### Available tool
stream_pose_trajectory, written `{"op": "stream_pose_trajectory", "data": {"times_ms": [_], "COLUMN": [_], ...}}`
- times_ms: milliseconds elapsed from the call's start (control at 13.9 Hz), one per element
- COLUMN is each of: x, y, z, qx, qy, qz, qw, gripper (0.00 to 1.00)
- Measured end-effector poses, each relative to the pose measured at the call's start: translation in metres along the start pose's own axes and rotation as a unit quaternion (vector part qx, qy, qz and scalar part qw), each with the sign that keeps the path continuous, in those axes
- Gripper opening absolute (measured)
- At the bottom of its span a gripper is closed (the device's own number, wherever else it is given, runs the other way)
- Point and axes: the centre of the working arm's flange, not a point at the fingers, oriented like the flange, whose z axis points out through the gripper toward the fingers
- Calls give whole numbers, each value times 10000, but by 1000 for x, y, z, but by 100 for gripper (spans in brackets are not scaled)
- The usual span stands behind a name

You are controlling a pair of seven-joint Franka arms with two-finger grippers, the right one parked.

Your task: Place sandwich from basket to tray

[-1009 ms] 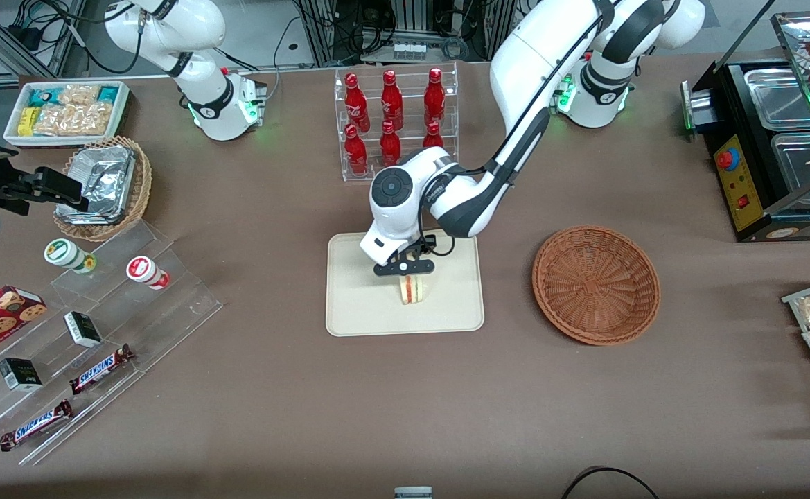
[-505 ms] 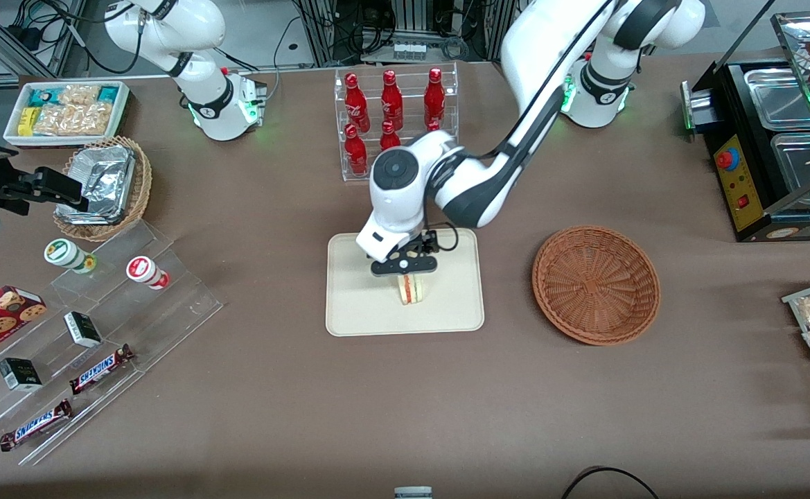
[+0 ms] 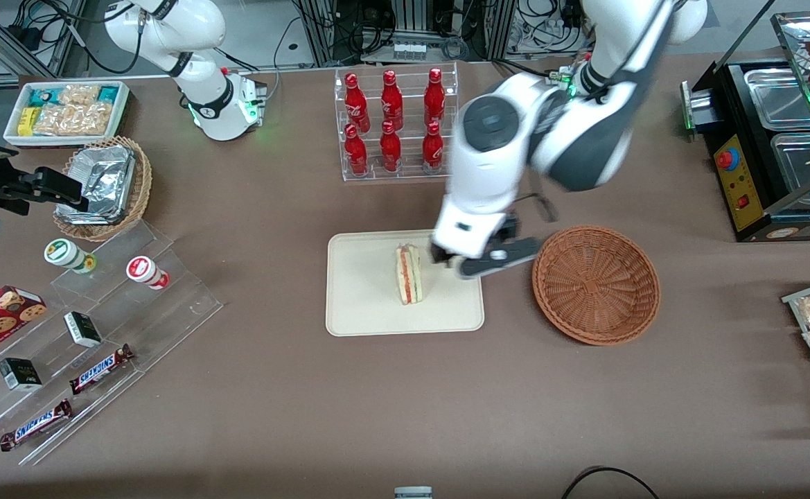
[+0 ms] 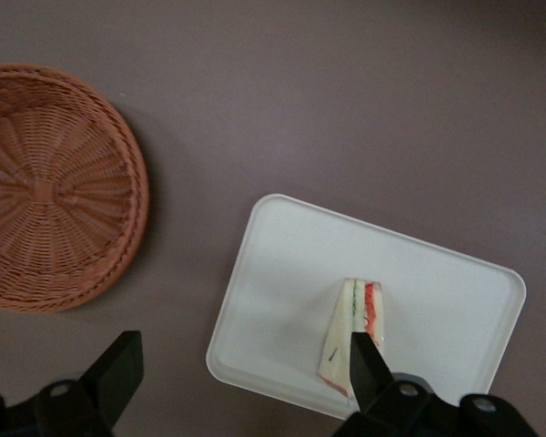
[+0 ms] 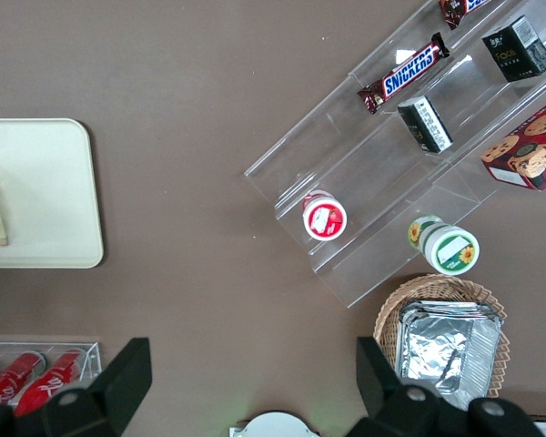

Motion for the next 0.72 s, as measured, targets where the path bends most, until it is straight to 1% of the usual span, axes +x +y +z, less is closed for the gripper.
{"op": "stream_pose_trajectory", "data": {"times_ms": [144,216,360,432,649,721], "x": [27,39,61,72,102,110], "y": [-43,-65,-109,-131,-203,-228], "z": [-33,-45,-63,-70,-85,-91], "qx": [80,138,229,242,225,172], "qy": [17,-46,-225,-297,-658,-710], "qz": [-90,-29,170,293,791,999], "qw": [9999,9999,9993,9988,9944,9923], "gripper": [100,100,100,100,100,100]}}
